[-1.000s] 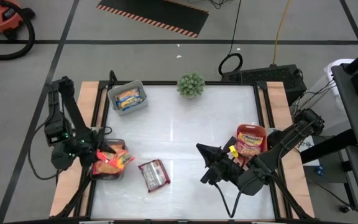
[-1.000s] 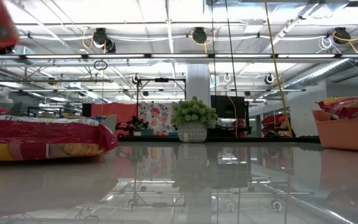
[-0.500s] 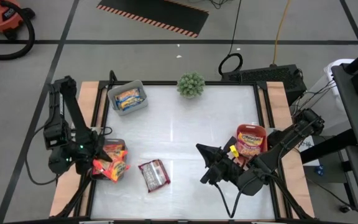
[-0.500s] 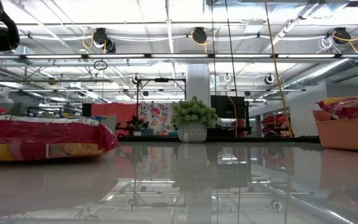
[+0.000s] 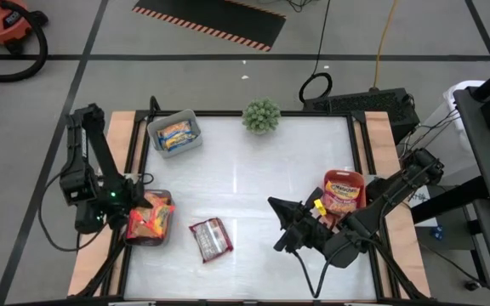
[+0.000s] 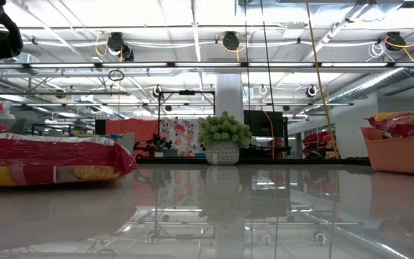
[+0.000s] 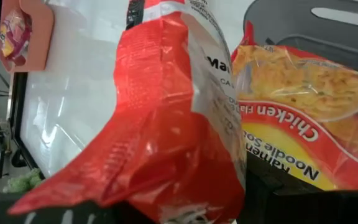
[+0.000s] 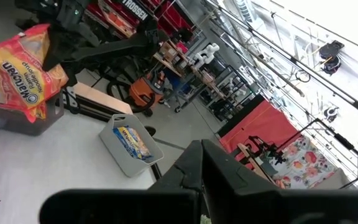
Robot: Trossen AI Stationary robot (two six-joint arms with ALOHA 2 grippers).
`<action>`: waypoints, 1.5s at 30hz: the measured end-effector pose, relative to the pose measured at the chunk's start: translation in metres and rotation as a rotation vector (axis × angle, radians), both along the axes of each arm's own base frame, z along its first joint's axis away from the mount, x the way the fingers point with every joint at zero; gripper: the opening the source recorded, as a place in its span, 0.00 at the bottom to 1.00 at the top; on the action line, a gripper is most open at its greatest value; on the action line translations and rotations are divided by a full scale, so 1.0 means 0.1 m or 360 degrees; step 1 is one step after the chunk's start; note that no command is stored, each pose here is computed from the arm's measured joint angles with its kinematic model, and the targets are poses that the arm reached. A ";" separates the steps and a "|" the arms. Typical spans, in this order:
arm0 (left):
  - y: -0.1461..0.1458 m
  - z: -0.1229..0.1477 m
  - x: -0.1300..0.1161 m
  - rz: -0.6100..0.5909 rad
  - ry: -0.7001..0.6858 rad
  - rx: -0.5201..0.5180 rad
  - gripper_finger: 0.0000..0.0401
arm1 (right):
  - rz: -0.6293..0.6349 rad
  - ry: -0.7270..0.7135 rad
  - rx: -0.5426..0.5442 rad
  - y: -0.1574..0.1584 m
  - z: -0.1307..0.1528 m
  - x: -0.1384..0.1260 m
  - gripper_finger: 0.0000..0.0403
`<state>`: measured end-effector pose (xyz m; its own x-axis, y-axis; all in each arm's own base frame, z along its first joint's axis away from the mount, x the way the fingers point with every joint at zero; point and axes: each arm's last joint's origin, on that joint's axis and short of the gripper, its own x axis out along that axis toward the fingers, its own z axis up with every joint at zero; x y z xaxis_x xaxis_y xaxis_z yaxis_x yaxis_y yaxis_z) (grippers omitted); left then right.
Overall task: Sort Maruchan noodles
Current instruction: Put the orange bag into the black bin
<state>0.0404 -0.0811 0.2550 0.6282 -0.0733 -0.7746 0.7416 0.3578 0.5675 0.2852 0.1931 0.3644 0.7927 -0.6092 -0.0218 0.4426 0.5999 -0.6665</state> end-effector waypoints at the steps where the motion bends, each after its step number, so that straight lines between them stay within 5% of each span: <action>1: 0.00 0.00 0.00 -0.0001 0.0001 0.0001 0.33 | 0.0001 0.0000 0.0000 0.00 0.00 0.00 0.00; 14: -0.05 -0.05 0.02 -0.0068 0.0180 0.0070 0.36 | -0.0001 -0.0007 0.0009 0.00 0.00 0.00 0.00; 29: -0.08 -0.08 0.13 0.0143 0.0111 0.0147 0.36 | -0.0001 -0.0007 0.0010 0.00 0.00 0.00 0.00; 45: -0.08 -0.08 0.12 0.0075 0.0213 0.0135 0.60 | -0.0004 -0.0063 0.0091 0.00 -0.01 0.00 0.00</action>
